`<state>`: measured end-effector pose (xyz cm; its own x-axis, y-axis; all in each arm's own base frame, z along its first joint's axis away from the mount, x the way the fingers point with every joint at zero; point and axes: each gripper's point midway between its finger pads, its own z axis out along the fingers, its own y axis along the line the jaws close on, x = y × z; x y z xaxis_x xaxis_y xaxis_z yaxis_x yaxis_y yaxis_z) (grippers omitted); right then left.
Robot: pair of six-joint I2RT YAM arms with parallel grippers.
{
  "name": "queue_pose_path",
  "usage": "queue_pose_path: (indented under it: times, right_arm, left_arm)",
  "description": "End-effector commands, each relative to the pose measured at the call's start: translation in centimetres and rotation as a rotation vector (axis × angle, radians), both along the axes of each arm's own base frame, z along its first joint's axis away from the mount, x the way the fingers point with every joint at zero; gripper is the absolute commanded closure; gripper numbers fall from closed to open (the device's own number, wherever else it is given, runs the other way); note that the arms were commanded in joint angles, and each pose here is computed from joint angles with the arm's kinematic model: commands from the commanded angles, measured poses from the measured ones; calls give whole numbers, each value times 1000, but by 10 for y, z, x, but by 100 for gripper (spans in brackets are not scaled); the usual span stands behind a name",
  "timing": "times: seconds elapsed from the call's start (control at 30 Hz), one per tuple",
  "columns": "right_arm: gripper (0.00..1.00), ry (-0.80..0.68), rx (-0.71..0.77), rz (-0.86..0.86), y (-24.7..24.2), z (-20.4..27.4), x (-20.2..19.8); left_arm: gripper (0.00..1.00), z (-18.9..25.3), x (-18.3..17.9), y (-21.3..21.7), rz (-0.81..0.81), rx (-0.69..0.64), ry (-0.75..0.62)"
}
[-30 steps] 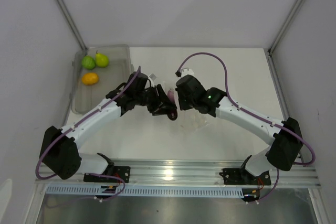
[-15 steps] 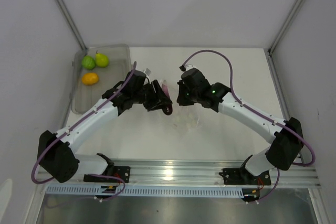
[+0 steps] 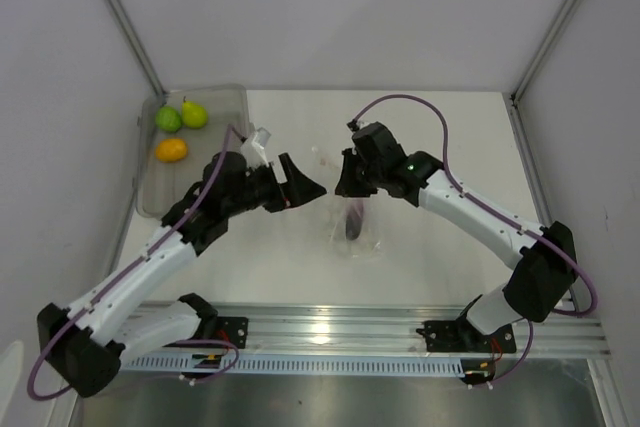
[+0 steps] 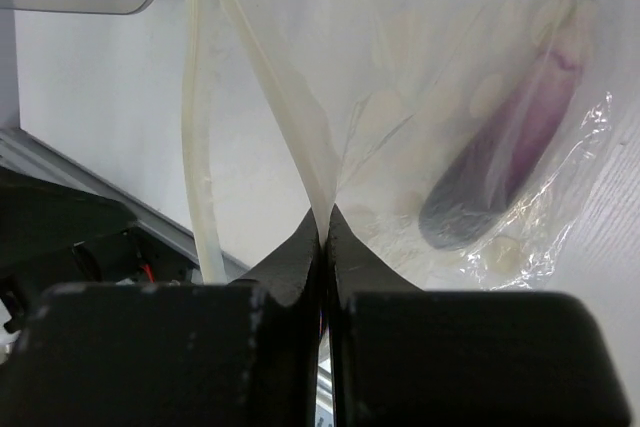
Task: Place the food in the zip-top bag and seal the zipper
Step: Place the fake vegetable in the zipper food storage bag, then adjust the fake fruit in the bin.
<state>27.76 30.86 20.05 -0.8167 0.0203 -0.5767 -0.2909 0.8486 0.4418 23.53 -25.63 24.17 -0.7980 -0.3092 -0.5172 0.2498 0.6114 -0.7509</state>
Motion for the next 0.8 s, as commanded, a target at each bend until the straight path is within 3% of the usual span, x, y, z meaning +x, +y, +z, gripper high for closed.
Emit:
queue_pose_path:
  times: [0.0, 0.03, 0.2, 0.3, 0.43, 0.53, 0.6, 0.77]
  right_arm:
    - [100, -23, 103, -3, 6, 32, 9]
    - [100, -22, 114, -4, 4, 34, 10]
    - [100, 26, 302, 35, 0, 73, 16]
    - [100, 21, 427, 59, -5, 111, 17]
    - [100, -50, 488, 86, -13, 161, 17]
    - [100, -130, 469, 94, -20, 176, 22]
    - [100, -52, 423, 62, -26, 154, 29]
    - [100, -141, 347, -2, -50, 166, 38]
  left_arm:
    - [5, 50, -10, 15, 26, -86, -262]
    - [0, 67, -12, 20, 38, -113, -343]
    - [1, 106, -24, 49, 116, -140, -548]
    - [1, 112, -20, 51, 131, -124, -569]
    - [1, 106, -16, 45, 112, -120, -582]
    - [1, 105, -16, 40, 80, -117, -608]
    - [1, 104, -13, 41, 89, -105, -606]
    - [1, 112, 14, 67, 271, 10, -569]
